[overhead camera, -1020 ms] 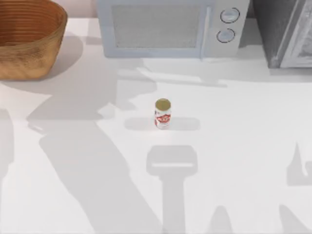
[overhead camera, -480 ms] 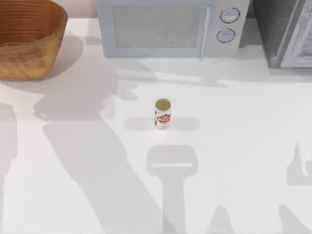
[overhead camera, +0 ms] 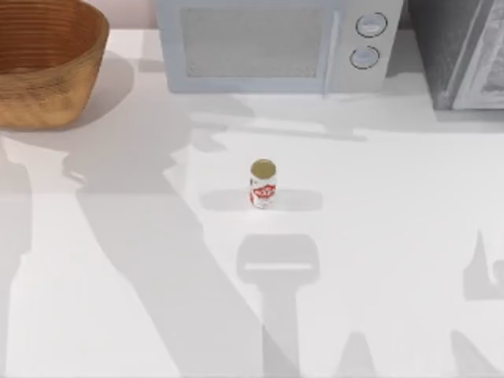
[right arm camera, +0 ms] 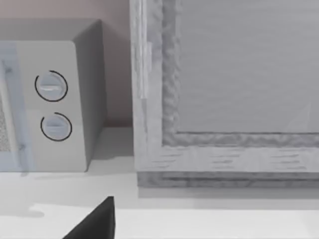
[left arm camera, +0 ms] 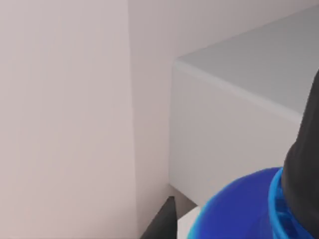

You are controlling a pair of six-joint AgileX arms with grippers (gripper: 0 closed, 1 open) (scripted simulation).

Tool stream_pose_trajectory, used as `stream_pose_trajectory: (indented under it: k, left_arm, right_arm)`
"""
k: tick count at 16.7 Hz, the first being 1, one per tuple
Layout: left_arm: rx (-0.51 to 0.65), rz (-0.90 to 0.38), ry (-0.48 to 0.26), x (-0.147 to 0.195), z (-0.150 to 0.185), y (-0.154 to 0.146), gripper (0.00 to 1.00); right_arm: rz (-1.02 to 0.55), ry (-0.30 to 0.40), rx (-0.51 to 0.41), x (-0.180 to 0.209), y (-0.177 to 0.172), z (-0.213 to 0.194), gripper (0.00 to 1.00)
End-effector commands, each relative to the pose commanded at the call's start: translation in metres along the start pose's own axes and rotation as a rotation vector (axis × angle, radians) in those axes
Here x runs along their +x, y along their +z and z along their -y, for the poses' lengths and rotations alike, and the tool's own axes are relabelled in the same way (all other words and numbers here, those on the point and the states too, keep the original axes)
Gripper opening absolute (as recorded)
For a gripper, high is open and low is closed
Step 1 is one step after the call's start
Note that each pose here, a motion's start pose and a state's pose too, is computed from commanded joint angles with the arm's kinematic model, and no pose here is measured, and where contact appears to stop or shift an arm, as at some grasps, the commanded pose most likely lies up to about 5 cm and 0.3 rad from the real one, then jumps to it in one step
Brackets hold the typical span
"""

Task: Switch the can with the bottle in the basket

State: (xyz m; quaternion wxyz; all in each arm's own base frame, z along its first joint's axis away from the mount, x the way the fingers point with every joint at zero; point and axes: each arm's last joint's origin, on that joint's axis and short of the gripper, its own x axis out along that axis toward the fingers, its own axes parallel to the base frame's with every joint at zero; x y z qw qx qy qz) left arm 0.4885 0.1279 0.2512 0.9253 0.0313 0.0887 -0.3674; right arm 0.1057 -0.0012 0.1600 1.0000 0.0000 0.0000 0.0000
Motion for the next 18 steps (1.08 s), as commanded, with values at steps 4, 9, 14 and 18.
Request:
stream_pose_trajectory:
  k: [4,9,14,18]
  left_arm:
    - [0.0,0.0,0.0,0.0,0.0,0.0,0.38]
    - [0.0,0.0,0.0,0.0,0.0,0.0,0.75]
    - [0.0,0.0,0.0,0.0,0.0,0.0,1.0]
    - [0.0,0.0,0.0,0.0,0.0,0.0,1.0]
  right_arm:
    - [0.0,0.0,0.0,0.0,0.0,0.0,1.0]
    - [0.0,0.0,0.0,0.0,0.0,0.0,1.0]
    - [0.0,0.0,0.0,0.0,0.0,0.0,1.0]
    - [0.0,0.0,0.0,0.0,0.0,0.0,1.0]
